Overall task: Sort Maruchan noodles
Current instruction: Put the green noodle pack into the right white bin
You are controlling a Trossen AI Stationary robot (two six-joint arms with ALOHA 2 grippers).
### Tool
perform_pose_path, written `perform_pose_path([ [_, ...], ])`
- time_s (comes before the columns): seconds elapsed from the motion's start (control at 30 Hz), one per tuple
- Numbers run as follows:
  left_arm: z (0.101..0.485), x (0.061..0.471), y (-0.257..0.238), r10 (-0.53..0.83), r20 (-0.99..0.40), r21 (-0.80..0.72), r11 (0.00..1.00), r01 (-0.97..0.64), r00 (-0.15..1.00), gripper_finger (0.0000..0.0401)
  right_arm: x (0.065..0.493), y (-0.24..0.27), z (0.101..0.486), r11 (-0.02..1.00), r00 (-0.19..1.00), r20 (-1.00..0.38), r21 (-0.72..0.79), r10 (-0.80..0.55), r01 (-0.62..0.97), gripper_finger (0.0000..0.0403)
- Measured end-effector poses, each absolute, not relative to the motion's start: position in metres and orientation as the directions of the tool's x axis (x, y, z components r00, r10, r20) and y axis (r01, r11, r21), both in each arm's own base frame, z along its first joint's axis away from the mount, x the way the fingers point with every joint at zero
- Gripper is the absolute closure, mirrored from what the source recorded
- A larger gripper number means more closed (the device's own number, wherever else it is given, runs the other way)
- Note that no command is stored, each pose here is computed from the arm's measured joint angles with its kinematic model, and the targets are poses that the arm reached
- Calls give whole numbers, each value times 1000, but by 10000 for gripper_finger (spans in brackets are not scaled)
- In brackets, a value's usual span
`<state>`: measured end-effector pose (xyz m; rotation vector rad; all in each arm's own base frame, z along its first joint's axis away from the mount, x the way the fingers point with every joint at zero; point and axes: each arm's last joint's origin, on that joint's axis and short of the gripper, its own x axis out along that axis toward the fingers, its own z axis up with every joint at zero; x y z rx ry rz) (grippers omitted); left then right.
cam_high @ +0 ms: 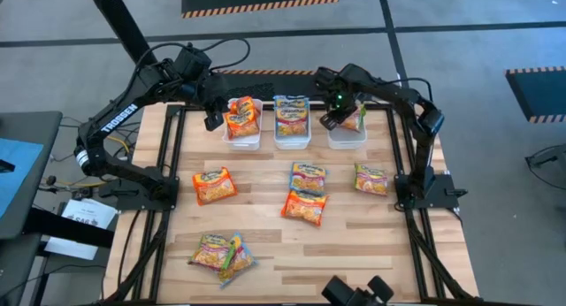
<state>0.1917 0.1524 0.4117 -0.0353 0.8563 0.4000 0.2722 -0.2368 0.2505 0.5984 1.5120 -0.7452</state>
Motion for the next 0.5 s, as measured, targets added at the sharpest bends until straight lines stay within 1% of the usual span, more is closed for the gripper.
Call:
perform_pose_path([
  [0.07, 412, 192, 152, 329, -741, 129, 925, -357, 585, 301, 270, -240, 250, 651, -77, -995, -98, -61, 753, 261],
  [0.23, 412, 192, 152, 330, -741, 135, 927, -351, 585, 301, 272, -247, 234, 670, -108, -994, -89, -13, 737, 262],
  [0.37, 412, 191, 153, 339, -741, 157, 927, -341, 580, 301, 276, -251, 221, 675, -159, -987, -142, -38, 724, 262],
  [0.5, 412, 188, 157, 363, -742, 171, 915, -365, 564, 301, 277, -254, 217, 671, -188, -979, -188, -74, 717, 268],
])
